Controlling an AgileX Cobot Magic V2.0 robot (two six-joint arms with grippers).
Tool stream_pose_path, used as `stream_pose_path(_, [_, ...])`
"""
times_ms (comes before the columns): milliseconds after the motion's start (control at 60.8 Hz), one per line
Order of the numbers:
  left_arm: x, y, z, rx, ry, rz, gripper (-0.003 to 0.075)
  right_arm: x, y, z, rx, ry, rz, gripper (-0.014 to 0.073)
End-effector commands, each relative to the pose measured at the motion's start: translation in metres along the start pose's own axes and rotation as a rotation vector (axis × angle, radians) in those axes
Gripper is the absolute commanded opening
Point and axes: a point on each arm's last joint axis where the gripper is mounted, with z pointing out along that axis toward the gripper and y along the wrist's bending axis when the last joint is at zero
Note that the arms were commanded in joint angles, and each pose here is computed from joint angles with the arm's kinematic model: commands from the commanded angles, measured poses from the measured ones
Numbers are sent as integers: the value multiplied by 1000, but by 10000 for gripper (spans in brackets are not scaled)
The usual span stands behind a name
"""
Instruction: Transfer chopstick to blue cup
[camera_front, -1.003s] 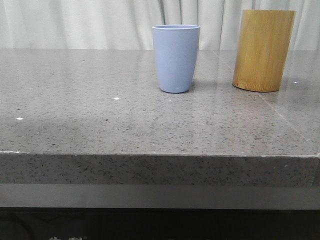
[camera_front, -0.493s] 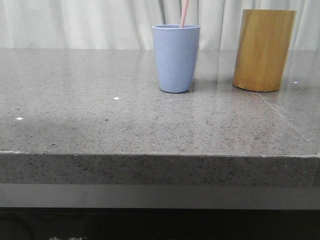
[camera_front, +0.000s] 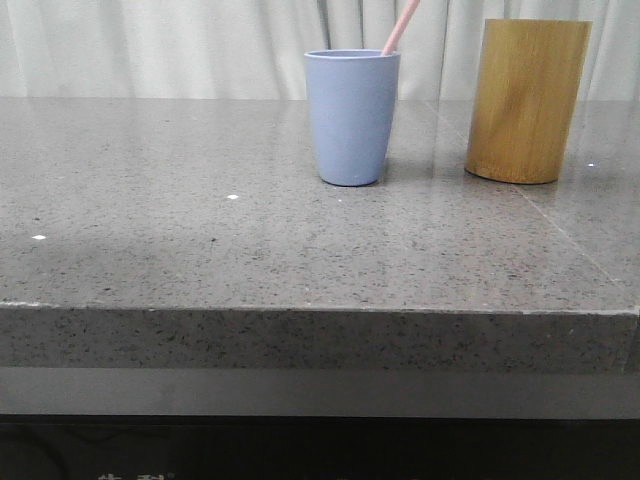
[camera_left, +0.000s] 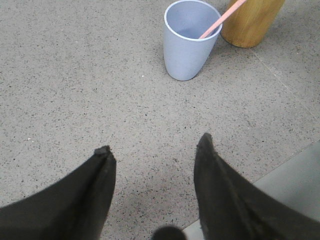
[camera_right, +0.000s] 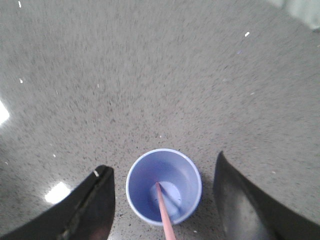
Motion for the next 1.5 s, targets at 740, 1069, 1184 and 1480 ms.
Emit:
stream_pose_path(740, [-13, -1, -12, 4, -122, -7, 367, 173, 49, -154, 297, -46, 146, 458])
stream_pose_path(1069, [-13, -1, -12, 4, -126, -7, 361, 218, 75, -181, 322, -166, 137, 456])
stream_pose_path(1184, [-14, -1, -12, 3, -130, -7, 257, 221, 78, -186, 321, -175, 133, 380])
stream_pose_path(1480, [-15, -1, -13, 2, -145, -7, -19, 221, 79, -185, 311, -173, 139, -81])
